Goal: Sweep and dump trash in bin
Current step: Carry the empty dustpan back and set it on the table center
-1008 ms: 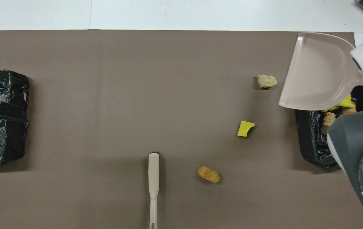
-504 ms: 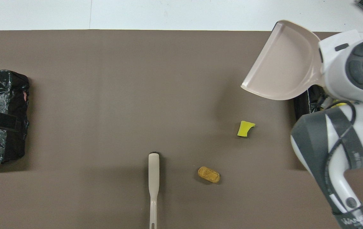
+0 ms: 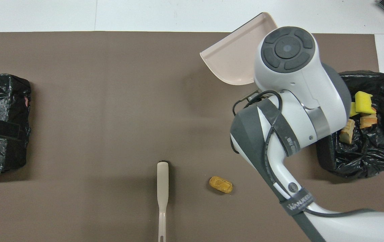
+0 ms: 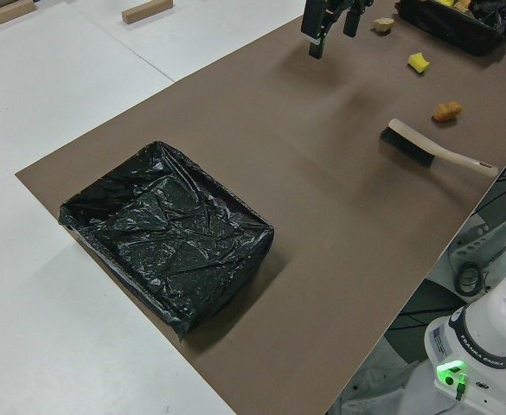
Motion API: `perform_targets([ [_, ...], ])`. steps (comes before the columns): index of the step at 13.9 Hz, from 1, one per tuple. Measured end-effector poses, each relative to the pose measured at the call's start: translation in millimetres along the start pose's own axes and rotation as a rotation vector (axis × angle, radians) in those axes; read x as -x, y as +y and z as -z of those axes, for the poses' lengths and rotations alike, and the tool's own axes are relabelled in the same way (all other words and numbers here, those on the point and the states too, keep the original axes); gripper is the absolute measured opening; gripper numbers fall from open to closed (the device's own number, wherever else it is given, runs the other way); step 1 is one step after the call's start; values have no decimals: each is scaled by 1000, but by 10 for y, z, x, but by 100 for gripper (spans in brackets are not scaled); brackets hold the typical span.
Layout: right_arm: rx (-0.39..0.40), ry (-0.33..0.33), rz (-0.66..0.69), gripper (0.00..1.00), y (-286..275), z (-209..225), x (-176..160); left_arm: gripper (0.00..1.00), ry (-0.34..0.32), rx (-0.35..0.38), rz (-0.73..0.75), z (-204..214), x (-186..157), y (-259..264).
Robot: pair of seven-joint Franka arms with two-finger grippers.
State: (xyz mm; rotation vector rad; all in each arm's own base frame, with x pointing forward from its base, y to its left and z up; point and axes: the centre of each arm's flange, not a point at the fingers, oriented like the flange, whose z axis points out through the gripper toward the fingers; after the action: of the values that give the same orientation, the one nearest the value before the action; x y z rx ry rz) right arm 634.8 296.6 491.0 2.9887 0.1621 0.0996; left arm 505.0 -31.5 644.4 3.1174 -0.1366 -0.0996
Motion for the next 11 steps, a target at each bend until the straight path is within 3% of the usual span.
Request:
perform_targets([
  [4,-27,-6,-165,31,-722,-426,-109,100,-1,0,0,-4,0,1],
  [7,-122,-13,-258,31,-1153,-708,-165,100,-1,0,0,-7,0,1],
  [11,-240,-62,-232,31,-1677,-856,-42,100,-2,0,0,-9,0,1],
])
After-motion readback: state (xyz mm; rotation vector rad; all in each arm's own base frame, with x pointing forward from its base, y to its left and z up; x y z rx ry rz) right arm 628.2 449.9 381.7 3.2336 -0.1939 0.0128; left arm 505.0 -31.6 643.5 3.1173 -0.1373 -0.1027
